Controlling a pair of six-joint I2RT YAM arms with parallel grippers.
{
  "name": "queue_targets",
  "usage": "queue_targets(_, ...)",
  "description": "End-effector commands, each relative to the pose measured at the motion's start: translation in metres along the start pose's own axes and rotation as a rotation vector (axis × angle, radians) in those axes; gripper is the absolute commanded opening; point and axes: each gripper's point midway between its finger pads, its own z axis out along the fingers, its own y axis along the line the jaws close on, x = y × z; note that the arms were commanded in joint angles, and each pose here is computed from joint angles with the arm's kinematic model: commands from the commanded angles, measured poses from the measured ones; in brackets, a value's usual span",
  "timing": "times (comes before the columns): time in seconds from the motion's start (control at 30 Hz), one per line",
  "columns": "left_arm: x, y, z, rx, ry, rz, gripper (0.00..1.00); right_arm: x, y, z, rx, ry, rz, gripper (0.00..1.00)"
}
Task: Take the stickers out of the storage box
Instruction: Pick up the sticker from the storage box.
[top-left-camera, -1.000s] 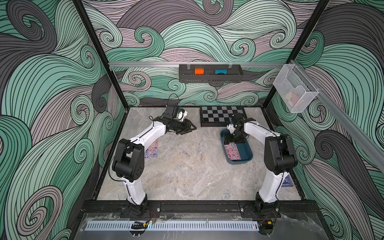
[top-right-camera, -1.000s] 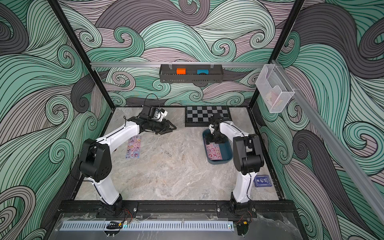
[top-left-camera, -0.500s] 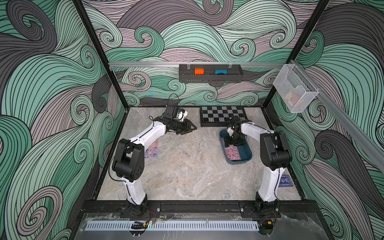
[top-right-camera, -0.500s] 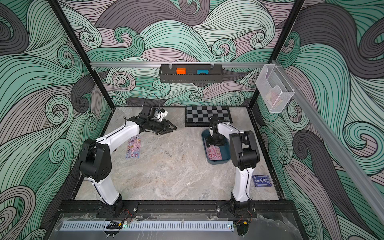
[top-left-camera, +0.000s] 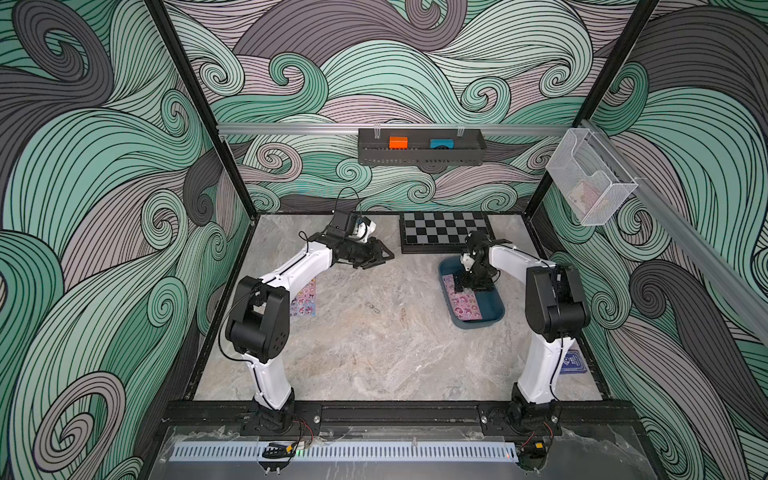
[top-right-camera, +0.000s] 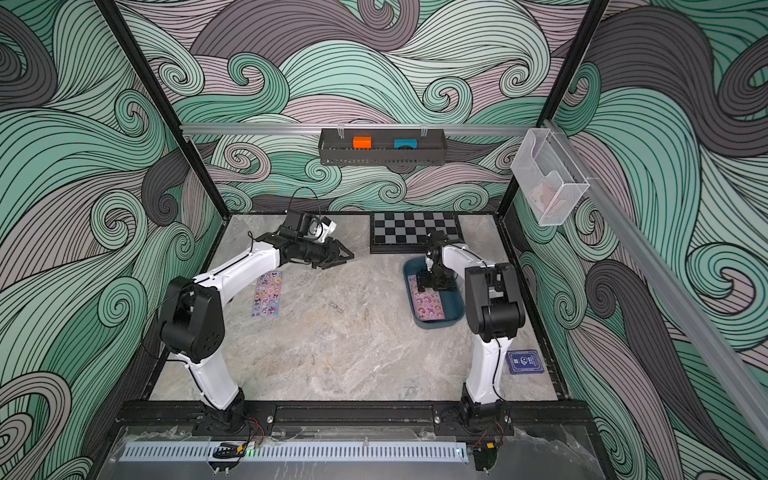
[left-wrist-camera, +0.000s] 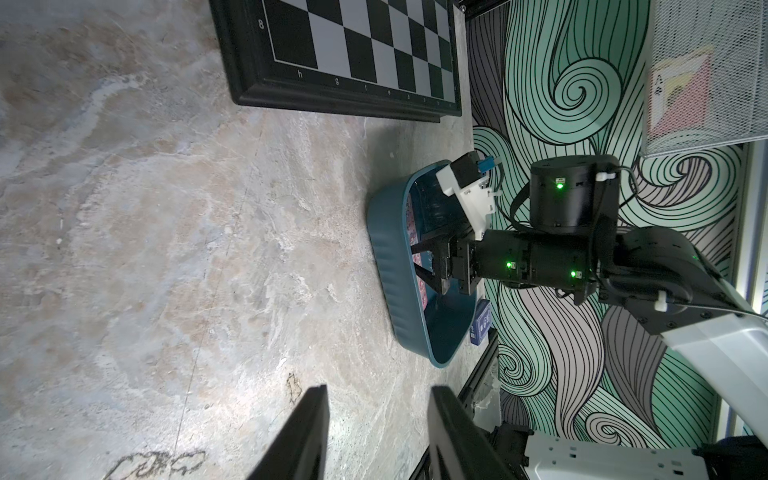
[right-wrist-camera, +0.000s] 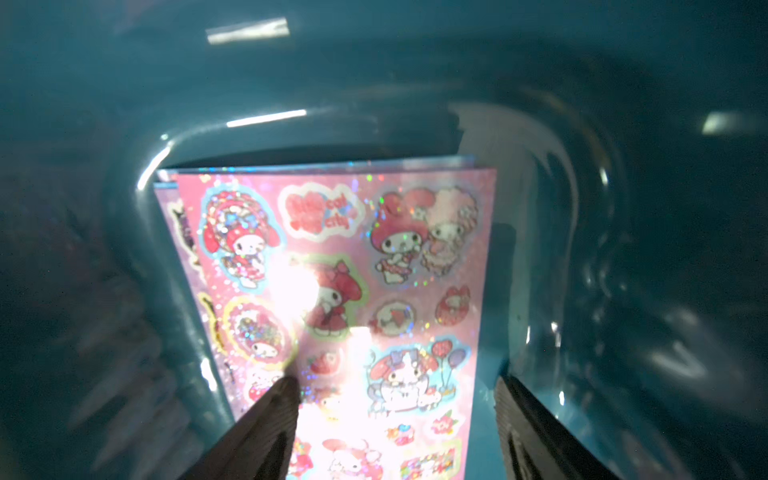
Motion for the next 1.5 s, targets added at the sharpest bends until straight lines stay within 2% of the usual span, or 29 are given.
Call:
queue_targets(0.0,-0.009,-0.015,-0.002,0.035,-0.012,0.031,0.44,0.001,0.010,-0.016,0.006,-0.036,-0.036,0.85)
queue_targets(0.13,-0.008,-0.017,-0.003,0.040,-0.011,0.032,0.44,0.004,0.013,-0.007,0.034,-0.011,-0.057,0.91)
queue_targets(0.17,-0.008,-0.017,-0.004,0.041,-0.013,0.033,0.44,0.005,0.012,-0.003,0.035,-0.001,-0.055,0.96)
queue_targets(0.37,-0.008,-0.019,-0.005,0.041,-0.014,0.038,0.44,0.014,0.005,0.020,0.073,0.064,-0.043,0.96)
queue_targets(0.47,-0.008,-0.018,-0.005,0.043,-0.013,0.038,0.44,0.016,0.000,0.025,0.064,0.082,-0.018,0.91)
queue_targets(0.67,-0.008,-0.018,-0.004,0.043,-0.011,0.036,0.44,0.015,-0.006,0.015,0.038,0.061,0.013,0.71)
queue_targets(1.07,-0.008,-0.017,-0.004,0.041,-0.010,0.029,0.44,0.002,-0.002,-0.041,-0.016,-0.098,0.035,0.56)
queue_targets(1.3,-0.008,-0.019,-0.005,0.042,-0.012,0.033,0.44,0.000,-0.003,-0.043,-0.054,-0.098,0.051,0.49)
queue_targets(1.37,-0.008,-0.019,-0.006,0.042,-0.013,0.036,0.44,0.000,-0.001,-0.045,-0.065,-0.102,0.053,0.40)
queue_targets(1.47,-0.008,-0.018,-0.005,0.044,-0.010,0.034,0.44,-0.001,0.000,-0.050,-0.075,-0.115,0.054,0.39)
